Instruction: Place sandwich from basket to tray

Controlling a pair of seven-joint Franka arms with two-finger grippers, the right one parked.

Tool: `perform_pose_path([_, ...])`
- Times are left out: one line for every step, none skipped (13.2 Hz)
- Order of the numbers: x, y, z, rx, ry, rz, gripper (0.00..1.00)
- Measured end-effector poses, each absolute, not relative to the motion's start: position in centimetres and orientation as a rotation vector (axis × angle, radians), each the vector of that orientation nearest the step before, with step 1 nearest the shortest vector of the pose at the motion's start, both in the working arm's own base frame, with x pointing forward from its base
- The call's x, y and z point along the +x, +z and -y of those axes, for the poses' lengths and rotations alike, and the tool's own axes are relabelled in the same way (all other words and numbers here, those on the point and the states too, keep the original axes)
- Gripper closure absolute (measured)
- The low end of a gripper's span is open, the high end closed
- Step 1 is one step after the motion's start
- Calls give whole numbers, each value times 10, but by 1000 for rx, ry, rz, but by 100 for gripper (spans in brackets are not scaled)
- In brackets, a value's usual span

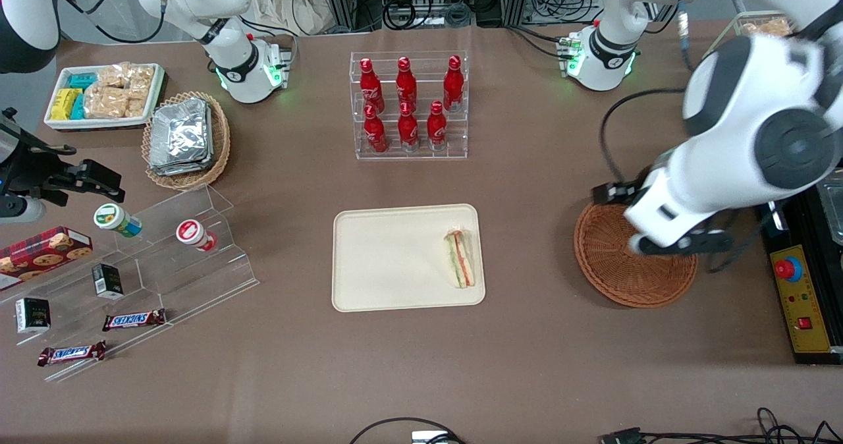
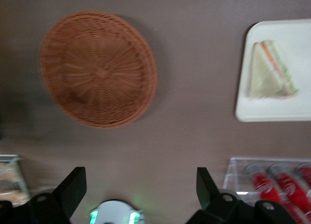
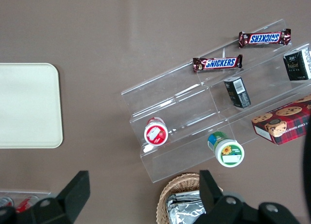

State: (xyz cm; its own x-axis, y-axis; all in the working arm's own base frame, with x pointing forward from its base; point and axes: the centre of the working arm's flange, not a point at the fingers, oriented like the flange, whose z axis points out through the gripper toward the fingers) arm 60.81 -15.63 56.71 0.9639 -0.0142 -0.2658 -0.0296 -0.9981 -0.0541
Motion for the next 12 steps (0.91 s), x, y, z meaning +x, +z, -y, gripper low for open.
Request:
perform_pose_path([602,579,139,-3043,413,-82,0])
perform_pose_path([598,585,125,-3035,410,-115,0])
perform_pose_path([594,585,115,-3027,419,-129,0])
perform_pose_path([591,582,108,-3023,435,-127,0])
perform_pose_path([588,577,103,-3022,443,-120,0])
perform_pose_path([585,570,98,-3025,427,-114,0])
perform_pose_path([579,562,92,-3031,397,-115,0])
perform_pose_path([569,553,87,-3036,366,-122,0])
perform_pose_path([554,544,84,-3036,345,-126,0])
perform_pose_path([542,540,83,-3035,337,-128,0])
perform_pose_path([533,539,82,-3034,329,-130,0])
perform_pose_path([528,541,82,-3034,317,-131,0])
